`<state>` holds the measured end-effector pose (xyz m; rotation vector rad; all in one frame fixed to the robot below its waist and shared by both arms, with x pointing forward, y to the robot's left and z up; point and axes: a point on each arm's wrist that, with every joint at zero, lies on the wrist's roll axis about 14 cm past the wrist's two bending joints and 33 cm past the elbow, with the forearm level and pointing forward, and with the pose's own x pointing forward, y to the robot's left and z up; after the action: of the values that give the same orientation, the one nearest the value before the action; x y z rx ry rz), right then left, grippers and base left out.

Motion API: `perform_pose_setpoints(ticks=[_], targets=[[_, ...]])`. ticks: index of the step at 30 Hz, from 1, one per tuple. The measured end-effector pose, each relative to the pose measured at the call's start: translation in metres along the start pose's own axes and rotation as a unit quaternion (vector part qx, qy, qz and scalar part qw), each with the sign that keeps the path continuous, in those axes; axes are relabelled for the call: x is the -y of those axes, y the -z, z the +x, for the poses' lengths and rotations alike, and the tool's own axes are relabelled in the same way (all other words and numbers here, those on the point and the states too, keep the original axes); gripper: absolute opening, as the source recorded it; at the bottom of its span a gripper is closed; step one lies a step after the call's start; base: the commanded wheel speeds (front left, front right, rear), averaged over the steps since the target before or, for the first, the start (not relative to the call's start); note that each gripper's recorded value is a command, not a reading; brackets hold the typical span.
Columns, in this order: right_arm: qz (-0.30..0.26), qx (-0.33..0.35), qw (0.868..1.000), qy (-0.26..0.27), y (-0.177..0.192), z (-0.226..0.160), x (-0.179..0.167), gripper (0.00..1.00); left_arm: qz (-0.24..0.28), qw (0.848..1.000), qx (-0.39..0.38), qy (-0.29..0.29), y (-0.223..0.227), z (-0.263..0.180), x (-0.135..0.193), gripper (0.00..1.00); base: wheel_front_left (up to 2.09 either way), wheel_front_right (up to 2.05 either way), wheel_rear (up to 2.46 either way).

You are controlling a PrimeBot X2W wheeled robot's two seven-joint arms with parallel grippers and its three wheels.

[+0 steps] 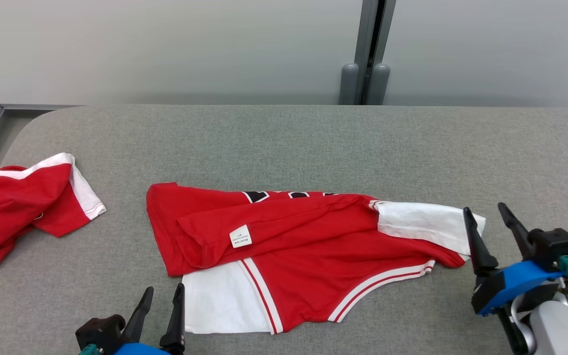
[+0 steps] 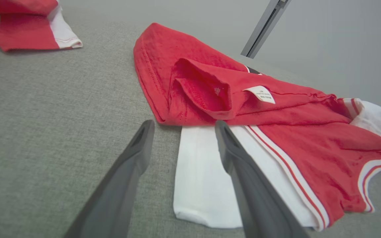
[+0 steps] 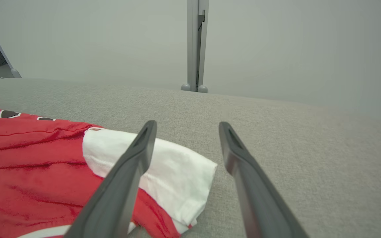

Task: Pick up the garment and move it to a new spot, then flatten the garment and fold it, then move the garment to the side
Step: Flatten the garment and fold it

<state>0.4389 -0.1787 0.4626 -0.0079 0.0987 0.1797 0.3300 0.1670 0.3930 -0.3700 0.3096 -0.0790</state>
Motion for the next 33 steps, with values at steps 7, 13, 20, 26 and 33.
perform_pose_setpoints(ticks=[7,13,20,26,33], targets=[[0.013,-0.011,1.000,-0.023,0.013,-0.002,-0.038,1.00,0.002,1.000,0.002,0.001,-0.001,0.001,0.002,1.00,0.00,0.00,0.00],[0.049,-0.061,0.997,0.020,0.049,-0.014,-0.026,1.00,0.002,1.000,-0.002,0.000,0.002,-0.001,0.001,1.00,0.00,0.00,0.00],[0.074,-0.081,0.993,0.052,0.065,-0.015,-0.016,1.00,0.002,1.000,-0.012,-0.005,0.006,-0.001,-0.005,1.00,0.00,0.00,0.00],[0.085,-0.081,0.991,0.058,0.067,-0.011,-0.015,1.00,0.003,1.000,-0.015,-0.007,0.007,0.000,-0.007,1.00,0.00,0.00,0.00],[0.102,-0.074,0.990,0.056,0.063,-0.010,-0.019,1.00,0.004,1.000,-0.013,-0.001,0.005,0.003,-0.004,1.00,0.00,0.00,0.00]])
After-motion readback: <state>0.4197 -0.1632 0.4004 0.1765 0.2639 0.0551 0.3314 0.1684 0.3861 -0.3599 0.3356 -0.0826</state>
